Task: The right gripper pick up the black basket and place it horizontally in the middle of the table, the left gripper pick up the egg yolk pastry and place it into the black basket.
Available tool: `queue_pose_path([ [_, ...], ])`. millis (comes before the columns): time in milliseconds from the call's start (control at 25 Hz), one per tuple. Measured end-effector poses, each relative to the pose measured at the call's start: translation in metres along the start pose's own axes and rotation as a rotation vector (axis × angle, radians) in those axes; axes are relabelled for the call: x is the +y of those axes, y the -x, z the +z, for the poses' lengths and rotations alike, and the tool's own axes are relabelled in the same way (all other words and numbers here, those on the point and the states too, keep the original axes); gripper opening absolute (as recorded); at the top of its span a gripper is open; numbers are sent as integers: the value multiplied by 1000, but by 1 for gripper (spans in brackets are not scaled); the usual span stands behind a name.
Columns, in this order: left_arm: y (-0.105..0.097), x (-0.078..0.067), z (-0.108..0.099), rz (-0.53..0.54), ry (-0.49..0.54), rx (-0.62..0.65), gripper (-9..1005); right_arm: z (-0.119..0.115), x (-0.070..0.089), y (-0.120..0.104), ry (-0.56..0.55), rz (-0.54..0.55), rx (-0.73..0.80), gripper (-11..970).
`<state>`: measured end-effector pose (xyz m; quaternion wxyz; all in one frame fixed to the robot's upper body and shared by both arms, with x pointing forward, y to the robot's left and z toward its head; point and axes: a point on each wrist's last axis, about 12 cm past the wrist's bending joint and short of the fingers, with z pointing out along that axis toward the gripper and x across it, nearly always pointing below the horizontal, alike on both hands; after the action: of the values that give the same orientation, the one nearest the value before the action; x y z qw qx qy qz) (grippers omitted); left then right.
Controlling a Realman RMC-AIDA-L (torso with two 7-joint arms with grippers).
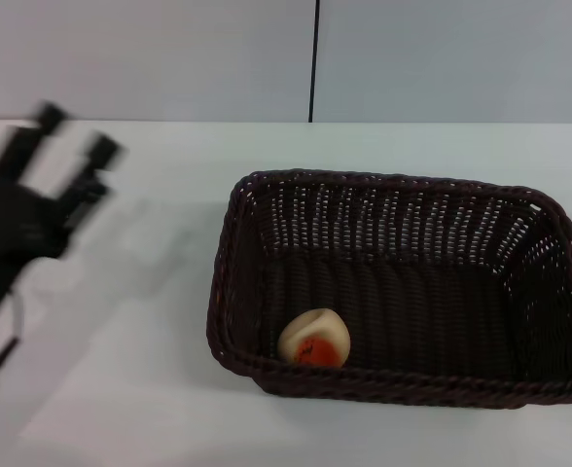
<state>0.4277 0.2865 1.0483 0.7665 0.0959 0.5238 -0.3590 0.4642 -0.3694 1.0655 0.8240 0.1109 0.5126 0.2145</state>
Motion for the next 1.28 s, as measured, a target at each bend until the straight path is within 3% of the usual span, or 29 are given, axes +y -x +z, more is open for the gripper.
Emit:
queue_pose_path([
  [240, 21, 7, -35, 110, 233, -155, 766, -5, -4, 4, -32, -7, -24, 393],
  [400, 29, 9, -49, 149, 331, -206, 801, -9, -5, 5, -46, -9, -26, 393],
  [1280, 33, 9, -58, 165, 391, -240, 801, -14, -9, 6, -87, -11, -39, 393],
])
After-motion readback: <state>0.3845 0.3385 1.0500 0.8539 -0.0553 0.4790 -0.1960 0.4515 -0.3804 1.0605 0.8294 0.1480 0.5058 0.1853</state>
